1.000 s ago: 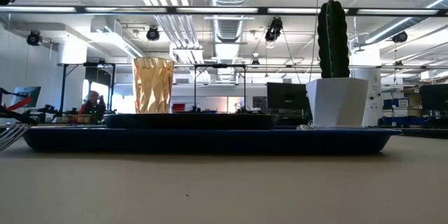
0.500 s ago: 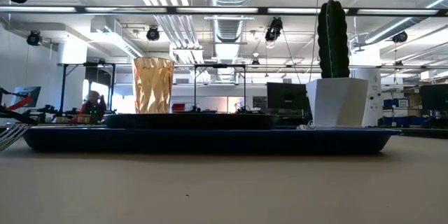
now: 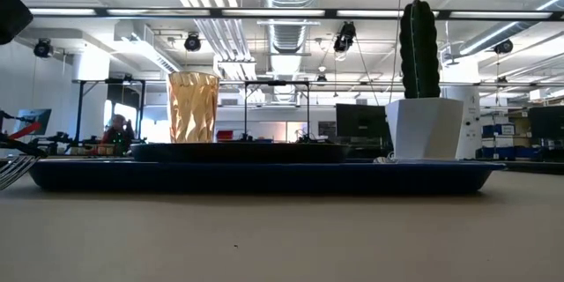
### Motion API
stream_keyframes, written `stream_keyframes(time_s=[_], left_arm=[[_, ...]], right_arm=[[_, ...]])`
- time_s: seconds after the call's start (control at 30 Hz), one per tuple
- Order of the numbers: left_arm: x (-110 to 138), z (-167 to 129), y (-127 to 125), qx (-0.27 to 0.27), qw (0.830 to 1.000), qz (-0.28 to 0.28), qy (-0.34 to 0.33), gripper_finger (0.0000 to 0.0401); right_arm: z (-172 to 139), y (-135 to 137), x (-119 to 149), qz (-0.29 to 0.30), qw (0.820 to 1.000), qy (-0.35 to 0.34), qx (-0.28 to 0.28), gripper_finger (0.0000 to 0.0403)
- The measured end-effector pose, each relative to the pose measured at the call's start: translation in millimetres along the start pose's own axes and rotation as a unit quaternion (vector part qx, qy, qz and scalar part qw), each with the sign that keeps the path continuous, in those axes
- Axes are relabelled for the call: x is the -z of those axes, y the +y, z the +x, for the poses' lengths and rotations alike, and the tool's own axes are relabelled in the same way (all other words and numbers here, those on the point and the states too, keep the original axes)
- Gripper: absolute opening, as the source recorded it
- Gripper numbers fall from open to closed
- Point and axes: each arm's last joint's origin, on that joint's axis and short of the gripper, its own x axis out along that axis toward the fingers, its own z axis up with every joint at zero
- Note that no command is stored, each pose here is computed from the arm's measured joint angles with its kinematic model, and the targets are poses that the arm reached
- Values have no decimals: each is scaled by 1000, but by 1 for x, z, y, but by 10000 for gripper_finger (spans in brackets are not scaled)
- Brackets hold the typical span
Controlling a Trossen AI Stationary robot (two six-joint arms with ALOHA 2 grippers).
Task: Pick and place plate/cup/fork/spoon on tray
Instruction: Put the fork on the blue tray between the black plate and the orange spoon
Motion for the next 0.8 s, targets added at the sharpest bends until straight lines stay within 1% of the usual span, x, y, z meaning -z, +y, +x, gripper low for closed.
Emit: stream_keyframes(time_s=[0.2, 0.27, 0.37, 0.5, 0.8], left_arm=[[-2, 15, -4, -3, 1000, -4, -4, 128], [-3, 17, -3, -6, 1000, -5, -6, 128], [-6, 19, -2, -11, 1000, -8, -10, 128], [-11, 21, 0, -19, 1000, -14, -18, 127], [-20, 22, -2, -11, 999, -25, -35, 128]], right_arm=[[0, 0, 0, -1, 1000, 0, -1, 22], [0, 1, 0, -1, 1000, 1, -11, 22], [0, 1, 0, 2, 1000, 1, -21, 22], [0, 1, 0, 2, 1000, 1, -22, 22], [0, 1, 0, 2, 1000, 1, -21, 22]])
